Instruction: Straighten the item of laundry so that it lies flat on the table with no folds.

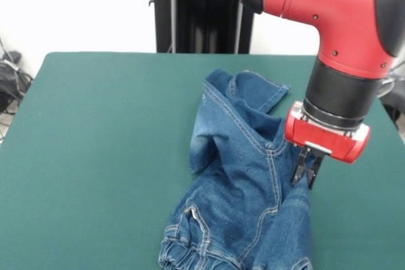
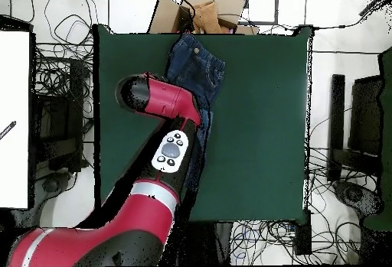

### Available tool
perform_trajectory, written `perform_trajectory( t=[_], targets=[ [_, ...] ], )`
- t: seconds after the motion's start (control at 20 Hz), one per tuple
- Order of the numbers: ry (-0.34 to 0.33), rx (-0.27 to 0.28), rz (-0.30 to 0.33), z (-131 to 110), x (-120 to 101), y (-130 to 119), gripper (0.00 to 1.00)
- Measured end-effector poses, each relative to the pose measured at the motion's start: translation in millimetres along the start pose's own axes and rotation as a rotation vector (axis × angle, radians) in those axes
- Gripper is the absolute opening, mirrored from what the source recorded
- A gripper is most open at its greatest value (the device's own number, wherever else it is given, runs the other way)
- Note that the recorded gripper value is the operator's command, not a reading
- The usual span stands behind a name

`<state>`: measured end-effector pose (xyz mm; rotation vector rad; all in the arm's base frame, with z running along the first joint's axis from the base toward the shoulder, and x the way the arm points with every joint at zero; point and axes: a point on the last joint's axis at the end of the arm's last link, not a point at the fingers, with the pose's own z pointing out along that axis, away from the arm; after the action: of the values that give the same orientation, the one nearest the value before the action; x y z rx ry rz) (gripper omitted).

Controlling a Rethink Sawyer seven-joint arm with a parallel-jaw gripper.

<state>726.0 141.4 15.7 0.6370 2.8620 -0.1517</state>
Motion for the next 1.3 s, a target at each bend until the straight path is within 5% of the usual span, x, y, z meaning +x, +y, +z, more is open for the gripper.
perform_trajectory(
  t=[1.3],
  targets=[
    [0.018,-0.02,-0.092,17.6,53.8,65.6,0.0]
  ],
)
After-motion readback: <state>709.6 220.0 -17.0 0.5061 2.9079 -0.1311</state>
